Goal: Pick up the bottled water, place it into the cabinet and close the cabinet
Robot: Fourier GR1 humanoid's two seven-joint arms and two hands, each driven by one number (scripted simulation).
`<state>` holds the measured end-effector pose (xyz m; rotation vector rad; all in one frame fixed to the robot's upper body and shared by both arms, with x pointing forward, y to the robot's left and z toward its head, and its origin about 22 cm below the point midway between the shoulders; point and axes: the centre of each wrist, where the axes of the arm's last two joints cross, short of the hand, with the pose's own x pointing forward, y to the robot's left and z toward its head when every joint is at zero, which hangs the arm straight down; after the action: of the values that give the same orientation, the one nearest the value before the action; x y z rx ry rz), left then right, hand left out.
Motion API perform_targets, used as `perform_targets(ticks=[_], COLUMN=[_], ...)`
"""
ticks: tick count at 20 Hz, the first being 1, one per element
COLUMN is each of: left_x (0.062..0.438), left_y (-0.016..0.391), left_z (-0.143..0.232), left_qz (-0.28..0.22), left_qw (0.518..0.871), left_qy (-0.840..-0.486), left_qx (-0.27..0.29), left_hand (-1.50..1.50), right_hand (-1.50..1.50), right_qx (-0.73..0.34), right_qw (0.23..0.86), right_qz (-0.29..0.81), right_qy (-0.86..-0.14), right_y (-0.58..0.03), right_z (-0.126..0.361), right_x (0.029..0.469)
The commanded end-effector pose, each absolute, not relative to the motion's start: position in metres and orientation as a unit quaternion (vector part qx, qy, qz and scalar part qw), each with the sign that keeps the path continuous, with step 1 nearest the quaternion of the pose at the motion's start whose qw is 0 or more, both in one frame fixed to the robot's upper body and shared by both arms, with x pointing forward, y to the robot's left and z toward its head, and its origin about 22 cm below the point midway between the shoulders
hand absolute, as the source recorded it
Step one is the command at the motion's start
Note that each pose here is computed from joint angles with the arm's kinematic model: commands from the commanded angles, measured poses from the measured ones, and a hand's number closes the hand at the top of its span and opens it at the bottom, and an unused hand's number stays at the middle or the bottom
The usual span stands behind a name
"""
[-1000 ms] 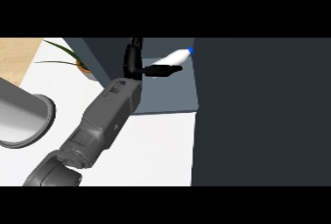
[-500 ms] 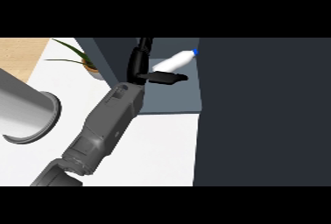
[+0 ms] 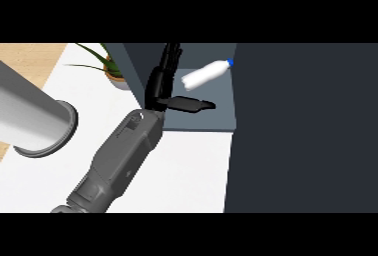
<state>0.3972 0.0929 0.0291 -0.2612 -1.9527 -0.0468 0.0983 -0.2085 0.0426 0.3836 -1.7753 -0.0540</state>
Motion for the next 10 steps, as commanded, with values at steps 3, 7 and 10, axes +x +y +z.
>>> perform_targets(ticks=[3, 7, 10], left_x=[0.355, 0.322, 0.285], left_y=[0.111, 0.101, 0.123], left_z=[0.009, 0.027, 0.029], left_qz=[0.043, 0.045, 0.049], left_qw=[0.569, 0.562, 0.558], left_qy=[-0.81, -0.814, -0.812], left_qx=[-0.134, -0.142, -0.164], left_hand=[-1.5, -1.5, -1.5], right_hand=[-1.5, -1.5, -1.5], right_qx=[0.162, 0.162, 0.166], right_qw=[0.618, 0.62, 0.614], right_qz=[-0.015, -0.034, -0.024], right_qy=[-0.769, -0.767, -0.771], right_y=[-0.209, -0.208, -0.197], right_z=[0.045, 0.051, 0.048], right_x=[0.099, 0.092, 0.094])
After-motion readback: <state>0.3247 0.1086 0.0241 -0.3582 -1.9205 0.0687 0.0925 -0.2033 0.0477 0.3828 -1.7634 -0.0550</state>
